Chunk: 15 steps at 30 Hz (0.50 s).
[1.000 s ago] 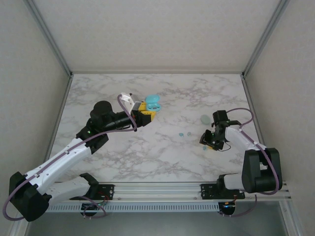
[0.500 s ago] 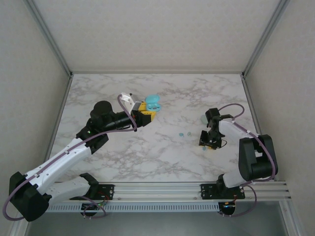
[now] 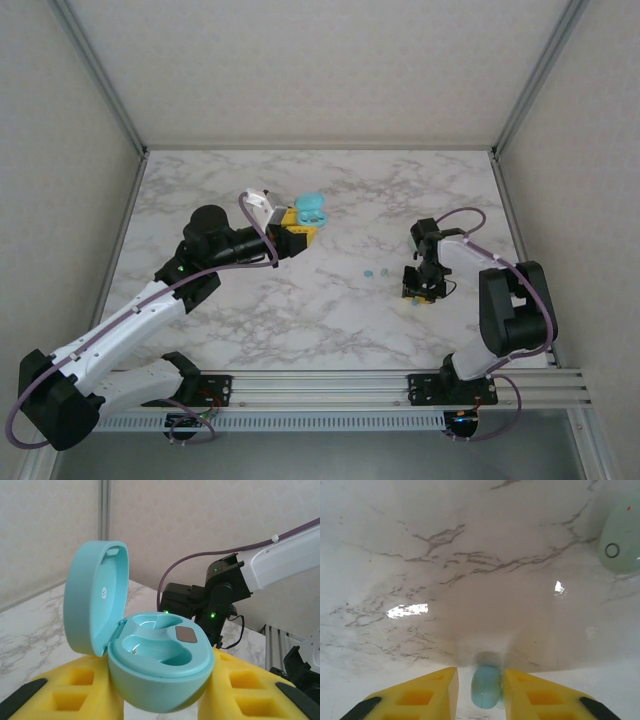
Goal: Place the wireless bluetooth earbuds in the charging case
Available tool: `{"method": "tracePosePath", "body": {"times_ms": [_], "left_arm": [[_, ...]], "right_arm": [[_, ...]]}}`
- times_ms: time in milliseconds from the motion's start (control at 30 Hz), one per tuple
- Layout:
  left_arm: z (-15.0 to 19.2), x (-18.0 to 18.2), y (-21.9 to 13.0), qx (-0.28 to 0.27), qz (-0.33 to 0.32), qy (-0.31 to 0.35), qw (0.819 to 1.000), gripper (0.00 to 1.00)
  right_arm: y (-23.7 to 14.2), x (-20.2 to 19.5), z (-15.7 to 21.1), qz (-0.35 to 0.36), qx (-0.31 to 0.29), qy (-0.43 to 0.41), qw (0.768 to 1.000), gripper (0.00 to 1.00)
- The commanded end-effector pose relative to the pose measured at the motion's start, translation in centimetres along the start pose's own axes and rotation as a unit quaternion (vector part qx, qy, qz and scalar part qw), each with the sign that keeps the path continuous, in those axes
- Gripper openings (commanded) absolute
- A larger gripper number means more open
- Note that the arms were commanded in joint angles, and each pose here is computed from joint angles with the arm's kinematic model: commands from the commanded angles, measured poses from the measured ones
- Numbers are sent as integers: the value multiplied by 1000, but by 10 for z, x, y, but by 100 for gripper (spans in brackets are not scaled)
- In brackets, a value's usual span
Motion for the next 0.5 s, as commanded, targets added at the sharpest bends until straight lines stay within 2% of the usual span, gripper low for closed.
{"method": "tracePosePath", "body": {"times_ms": [0,467], "left_arm": [[-12,-9,-3,-14,13,6,1000,27],[-13,-10,-3,-13,15,2,1000,27]], "right_arm": [[-2,0,-2,19,9,-7,1000,30],[1,-2,-4,29,9,-3,1000,25]]}}
Point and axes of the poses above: each hand's point on the last joint's axis, 136 mm out from that joint toward the fingers, its own y axis out along the fingers, its own x axis along the line the jaws close on, z = x × y, the point moved 9 cm from there along -y, back along the fingers, and after that the axes turned 13 degrees about -y, right-handed, at the moved point
